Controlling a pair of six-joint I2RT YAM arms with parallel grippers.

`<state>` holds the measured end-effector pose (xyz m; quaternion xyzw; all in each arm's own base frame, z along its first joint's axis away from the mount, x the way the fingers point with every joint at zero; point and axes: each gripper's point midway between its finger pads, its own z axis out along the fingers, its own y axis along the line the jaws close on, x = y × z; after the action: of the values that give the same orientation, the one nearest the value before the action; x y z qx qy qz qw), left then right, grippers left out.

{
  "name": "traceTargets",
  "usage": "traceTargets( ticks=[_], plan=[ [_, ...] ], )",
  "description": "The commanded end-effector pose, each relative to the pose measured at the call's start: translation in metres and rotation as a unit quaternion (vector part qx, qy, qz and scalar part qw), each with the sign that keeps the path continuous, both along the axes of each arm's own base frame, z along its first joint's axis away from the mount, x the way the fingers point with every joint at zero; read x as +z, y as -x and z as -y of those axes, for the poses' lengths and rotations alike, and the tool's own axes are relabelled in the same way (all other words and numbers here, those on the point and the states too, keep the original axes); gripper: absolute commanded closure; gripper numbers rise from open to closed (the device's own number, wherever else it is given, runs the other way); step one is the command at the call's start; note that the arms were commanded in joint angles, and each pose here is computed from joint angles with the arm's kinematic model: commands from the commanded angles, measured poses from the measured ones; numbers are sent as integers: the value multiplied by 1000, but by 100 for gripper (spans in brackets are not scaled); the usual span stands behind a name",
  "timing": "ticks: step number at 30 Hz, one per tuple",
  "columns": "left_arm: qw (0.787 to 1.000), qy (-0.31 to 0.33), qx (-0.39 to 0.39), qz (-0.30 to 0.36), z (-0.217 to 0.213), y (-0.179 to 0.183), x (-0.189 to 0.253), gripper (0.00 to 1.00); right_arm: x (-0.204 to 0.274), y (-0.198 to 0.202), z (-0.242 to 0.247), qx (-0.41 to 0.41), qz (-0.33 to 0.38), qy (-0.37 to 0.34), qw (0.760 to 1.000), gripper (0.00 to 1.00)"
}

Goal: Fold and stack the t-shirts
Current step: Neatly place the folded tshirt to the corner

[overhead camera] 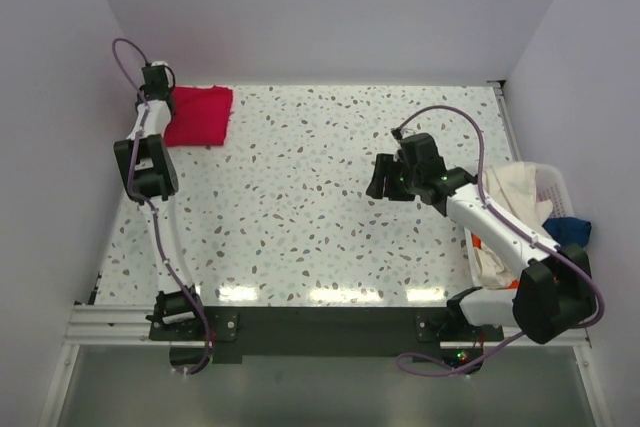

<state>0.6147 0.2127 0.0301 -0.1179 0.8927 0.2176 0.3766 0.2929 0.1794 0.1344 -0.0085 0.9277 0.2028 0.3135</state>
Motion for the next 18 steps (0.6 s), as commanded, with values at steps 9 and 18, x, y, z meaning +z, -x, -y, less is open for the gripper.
traceTargets(
  ticks=[9, 18],
  plan=[
    [999, 6, -11, 37, -15, -19, -1, 90, -4, -17, -5, 1, 15, 9, 1000, 43],
    [994, 15, -10, 107, -9, -27, 64, 20, -4, -17, -6, 5, 18, 6, 1000, 43]
  ],
)
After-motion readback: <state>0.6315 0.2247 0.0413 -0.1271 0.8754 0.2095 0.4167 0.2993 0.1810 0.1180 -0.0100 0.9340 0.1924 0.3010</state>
